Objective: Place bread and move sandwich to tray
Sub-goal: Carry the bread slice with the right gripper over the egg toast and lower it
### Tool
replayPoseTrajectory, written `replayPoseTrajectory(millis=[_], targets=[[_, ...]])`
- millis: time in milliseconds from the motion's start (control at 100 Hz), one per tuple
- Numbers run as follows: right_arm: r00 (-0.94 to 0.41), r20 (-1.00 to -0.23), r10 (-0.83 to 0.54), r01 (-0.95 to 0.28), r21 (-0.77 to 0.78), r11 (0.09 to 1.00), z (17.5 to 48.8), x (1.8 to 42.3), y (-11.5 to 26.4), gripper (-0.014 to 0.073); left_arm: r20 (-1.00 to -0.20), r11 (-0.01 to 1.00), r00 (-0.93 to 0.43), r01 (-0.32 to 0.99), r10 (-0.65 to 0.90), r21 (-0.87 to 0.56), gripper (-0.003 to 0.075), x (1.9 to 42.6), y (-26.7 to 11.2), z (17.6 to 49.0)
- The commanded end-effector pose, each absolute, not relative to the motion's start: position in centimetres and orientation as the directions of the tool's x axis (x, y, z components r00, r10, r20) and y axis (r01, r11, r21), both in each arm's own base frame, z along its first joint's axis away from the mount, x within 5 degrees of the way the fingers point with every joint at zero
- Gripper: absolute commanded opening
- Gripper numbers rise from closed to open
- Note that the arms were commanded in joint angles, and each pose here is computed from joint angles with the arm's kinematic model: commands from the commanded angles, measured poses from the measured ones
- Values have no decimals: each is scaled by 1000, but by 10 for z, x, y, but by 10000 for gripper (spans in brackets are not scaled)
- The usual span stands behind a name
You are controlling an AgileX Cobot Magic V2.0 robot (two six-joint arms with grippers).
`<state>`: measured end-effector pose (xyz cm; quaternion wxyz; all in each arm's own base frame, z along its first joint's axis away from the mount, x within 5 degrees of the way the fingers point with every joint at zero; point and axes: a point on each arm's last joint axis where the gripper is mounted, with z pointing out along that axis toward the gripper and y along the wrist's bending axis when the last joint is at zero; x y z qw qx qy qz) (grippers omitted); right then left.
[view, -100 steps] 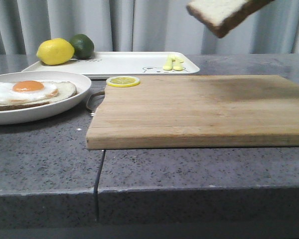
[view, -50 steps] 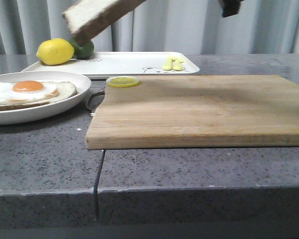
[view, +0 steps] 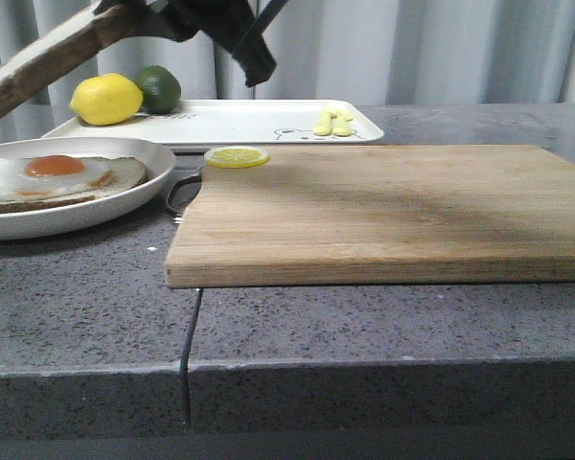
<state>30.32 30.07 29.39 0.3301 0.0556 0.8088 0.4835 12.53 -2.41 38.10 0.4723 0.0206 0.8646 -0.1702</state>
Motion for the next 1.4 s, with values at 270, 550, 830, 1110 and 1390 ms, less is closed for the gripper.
replayPoseTrajectory(millis=[270, 550, 830, 1110, 1390], targets=[[-799, -389, 458, -153, 869, 471, 290, 305, 319, -58, -863, 934, -478, 206, -164, -292, 575, 127, -25, 397], [-795, -405, 453, -155, 856, 493, 285, 307, 319, 20, -863, 934, -478, 206, -164, -292, 575, 127, -25, 397], [-793, -410, 450, -159, 854, 496, 285, 307, 319, 276, -863, 934, -478, 206, -164, -292, 575, 127, -25, 397], [-775, -445, 449, -162, 826, 539, 281, 308, 316, 290, -863, 934, -478, 206, -164, -292, 575, 127, -25, 397], [-756, -489, 436, -166, 787, 595, 274, 309, 310, 378, -863, 934, -478, 206, -164, -292, 575, 127, -25, 397]])
